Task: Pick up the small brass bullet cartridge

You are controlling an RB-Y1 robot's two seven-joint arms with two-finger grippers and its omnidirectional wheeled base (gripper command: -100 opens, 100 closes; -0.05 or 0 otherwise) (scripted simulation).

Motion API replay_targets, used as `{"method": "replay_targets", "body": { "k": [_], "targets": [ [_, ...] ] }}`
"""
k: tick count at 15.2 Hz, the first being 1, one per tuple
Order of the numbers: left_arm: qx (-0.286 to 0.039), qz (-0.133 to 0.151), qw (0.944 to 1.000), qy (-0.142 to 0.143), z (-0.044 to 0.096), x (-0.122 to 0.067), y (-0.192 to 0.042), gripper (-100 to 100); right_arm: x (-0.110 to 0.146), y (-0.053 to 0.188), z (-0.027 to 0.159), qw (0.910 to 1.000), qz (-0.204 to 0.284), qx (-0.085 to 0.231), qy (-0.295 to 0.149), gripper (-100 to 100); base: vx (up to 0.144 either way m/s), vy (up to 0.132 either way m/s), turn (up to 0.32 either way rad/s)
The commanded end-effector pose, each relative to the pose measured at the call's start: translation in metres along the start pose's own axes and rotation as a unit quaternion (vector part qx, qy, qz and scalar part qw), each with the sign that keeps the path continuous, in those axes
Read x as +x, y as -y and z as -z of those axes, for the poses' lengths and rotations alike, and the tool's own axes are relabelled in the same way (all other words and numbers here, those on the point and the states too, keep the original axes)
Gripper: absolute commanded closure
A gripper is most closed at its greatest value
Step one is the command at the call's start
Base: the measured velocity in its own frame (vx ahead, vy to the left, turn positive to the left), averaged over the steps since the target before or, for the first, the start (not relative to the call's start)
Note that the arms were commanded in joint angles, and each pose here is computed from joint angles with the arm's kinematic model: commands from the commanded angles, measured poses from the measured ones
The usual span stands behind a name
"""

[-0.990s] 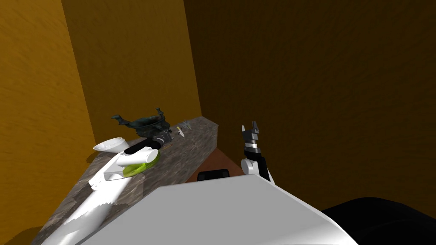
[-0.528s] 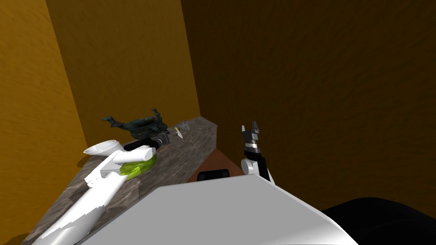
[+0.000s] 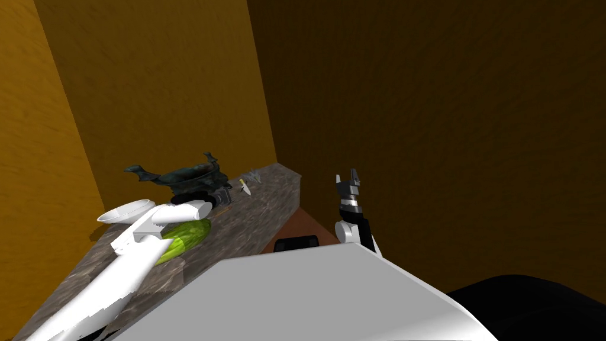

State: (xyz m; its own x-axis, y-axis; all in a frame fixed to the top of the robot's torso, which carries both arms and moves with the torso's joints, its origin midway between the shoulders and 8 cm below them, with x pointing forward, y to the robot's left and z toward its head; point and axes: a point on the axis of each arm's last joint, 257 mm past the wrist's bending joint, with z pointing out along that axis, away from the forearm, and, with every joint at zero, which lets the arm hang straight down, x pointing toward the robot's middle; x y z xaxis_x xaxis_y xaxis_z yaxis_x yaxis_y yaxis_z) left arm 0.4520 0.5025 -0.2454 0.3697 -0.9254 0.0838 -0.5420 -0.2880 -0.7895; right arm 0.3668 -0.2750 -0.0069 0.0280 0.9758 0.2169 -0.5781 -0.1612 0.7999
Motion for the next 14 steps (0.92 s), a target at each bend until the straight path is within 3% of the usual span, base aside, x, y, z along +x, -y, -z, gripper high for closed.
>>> {"method": "replay_targets", "body": {
  "k": [1,5,6,9,10,14],
  "targets": [
    [-0.024,0.006,0.9996,0.011,-0.001,-0.008,-0.010,-100,0.000,0.000,0.000,1.0000,0.000,0.000,0.000,0,0.035,-0.007,-0.008],
    [-0.064,0.021,0.9972,0.032,-0.002,-0.024,-0.024,-100,0.000,0.000,0.000,1.0000,0.000,0.000,0.000,0,0.036,-0.010,-0.010],
    [-0.079,0.036,0.9953,0.042,-0.003,-0.035,-0.027,-100,0.000,0.000,0.000,1.0000,0.000,0.000,0.000,0,0.055,-0.011,-0.008],
    [-0.100,0.036,0.9930,0.051,-0.001,-0.039,-0.037,-100,0.000,0.000,0.000,1.0000,0.000,0.000,0.000,0,0.044,-0.010,-0.004],
    [-0.119,0.051,0.9896,0.063,-0.001,-0.051,-0.042,-100,0.000,0.000,0.000,1.0000,0.000,0.000,0.000,0,0.040,-0.012,-0.003],
    [-0.159,0.065,0.9815,0.084,0.004,-0.065,-0.059,-100,0.000,0.000,0.000,1.0000,0.000,0.000,0.000,0,0.050,-0.012,0.002]
  ]
}}
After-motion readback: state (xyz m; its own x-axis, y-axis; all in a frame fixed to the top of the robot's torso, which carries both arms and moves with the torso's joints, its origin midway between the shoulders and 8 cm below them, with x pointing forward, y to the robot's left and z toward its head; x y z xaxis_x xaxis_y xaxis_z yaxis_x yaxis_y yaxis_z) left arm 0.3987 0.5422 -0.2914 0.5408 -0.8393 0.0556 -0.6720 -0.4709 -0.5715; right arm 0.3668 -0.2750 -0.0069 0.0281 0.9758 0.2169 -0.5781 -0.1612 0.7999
